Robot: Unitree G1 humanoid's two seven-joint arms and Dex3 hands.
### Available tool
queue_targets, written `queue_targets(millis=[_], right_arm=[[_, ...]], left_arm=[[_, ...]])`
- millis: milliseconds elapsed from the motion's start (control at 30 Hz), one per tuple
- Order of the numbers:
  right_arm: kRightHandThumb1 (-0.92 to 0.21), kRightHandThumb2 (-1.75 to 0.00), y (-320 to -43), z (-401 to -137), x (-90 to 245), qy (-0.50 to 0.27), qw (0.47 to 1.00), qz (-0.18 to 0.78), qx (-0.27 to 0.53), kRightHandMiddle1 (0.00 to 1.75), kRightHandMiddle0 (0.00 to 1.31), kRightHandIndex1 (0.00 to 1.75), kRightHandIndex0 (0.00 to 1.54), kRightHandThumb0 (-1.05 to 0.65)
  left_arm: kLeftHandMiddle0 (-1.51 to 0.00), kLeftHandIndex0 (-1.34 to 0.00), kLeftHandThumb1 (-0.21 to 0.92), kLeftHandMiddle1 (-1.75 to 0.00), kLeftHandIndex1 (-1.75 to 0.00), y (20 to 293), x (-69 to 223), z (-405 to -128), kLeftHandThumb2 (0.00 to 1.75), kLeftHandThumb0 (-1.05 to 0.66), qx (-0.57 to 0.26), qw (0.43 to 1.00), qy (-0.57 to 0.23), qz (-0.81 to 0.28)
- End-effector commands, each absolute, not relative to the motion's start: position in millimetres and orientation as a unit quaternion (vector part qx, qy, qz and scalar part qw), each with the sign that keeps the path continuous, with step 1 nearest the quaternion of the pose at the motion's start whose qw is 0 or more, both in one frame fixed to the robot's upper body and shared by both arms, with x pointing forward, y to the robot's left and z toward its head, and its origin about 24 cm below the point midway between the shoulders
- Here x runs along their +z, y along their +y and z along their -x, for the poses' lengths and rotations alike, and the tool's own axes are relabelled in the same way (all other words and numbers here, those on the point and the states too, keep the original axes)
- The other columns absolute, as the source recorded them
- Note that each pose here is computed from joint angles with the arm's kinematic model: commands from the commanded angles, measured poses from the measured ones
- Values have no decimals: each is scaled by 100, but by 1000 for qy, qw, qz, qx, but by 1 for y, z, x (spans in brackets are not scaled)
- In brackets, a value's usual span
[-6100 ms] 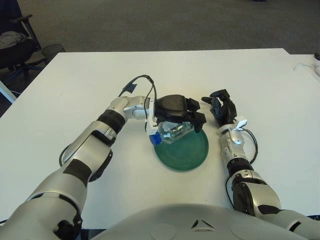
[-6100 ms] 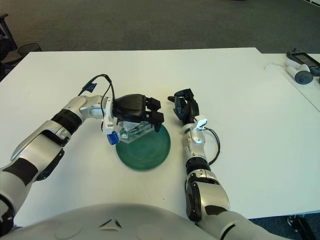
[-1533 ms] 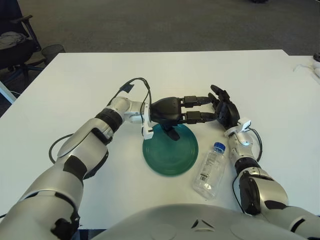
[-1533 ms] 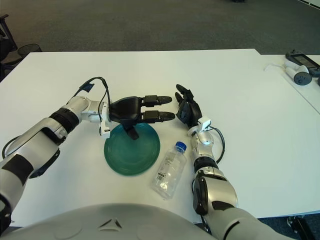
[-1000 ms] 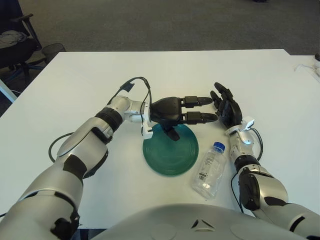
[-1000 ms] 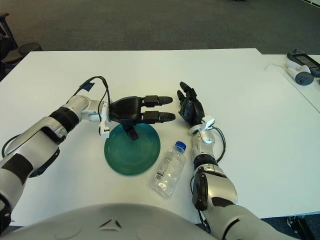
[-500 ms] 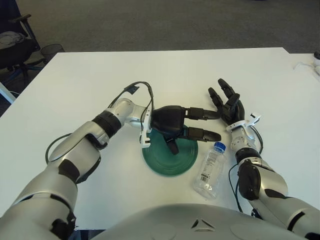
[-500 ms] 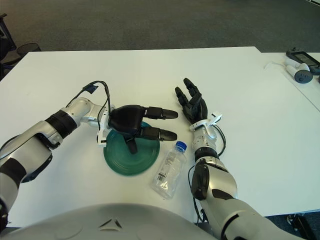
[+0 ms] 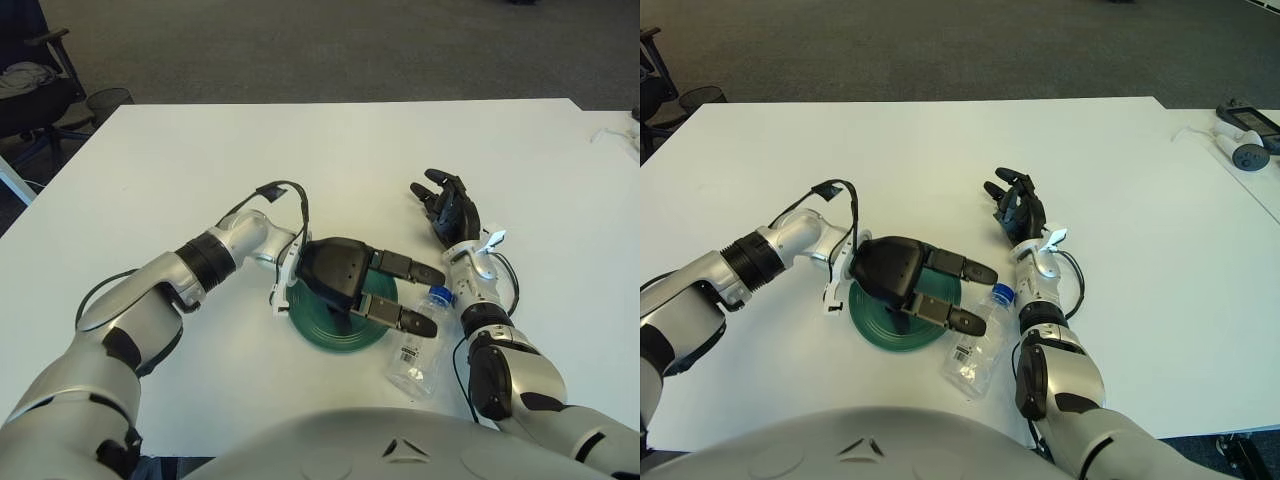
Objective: Put the bottle into the plate.
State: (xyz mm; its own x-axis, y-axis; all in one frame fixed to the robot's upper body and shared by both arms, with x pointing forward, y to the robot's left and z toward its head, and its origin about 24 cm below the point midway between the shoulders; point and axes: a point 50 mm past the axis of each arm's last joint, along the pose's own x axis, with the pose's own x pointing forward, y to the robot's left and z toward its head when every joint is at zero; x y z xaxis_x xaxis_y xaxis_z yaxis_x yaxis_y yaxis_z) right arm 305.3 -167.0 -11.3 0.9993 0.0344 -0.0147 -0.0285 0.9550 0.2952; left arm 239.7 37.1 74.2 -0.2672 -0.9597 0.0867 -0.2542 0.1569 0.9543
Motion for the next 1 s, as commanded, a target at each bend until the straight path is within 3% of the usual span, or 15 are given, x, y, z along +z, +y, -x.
queue_targets(millis=[0, 133, 433, 967], right_arm=[[-62, -105, -159, -247, -78, 160, 974, -157, -41, 134, 12, 91, 26, -41], [-66, -97, -167, -248, -74, 139, 978, -143, -67, 129, 3, 90, 24, -47], [-75, -84, -181, -247, -74, 137, 975, -124, -122, 114, 0, 82, 22, -53], [-84, -78, -184, -250, -74, 141, 977, -107, -120, 117, 0, 79, 25, -55]], left_arm=[[-2, 0, 92, 0, -10, 37, 71, -240, 48, -74, -446, 385, -661, -464], [-3, 0, 91, -1, -11, 38, 73, -245, 45, -73, -437, 385, -665, -468], [-3, 0, 92, -1, -10, 38, 69, -240, 46, -72, -426, 410, -656, -469], [-7, 0, 92, -2, -21, 37, 68, -243, 46, -74, -422, 398, -654, -486]])
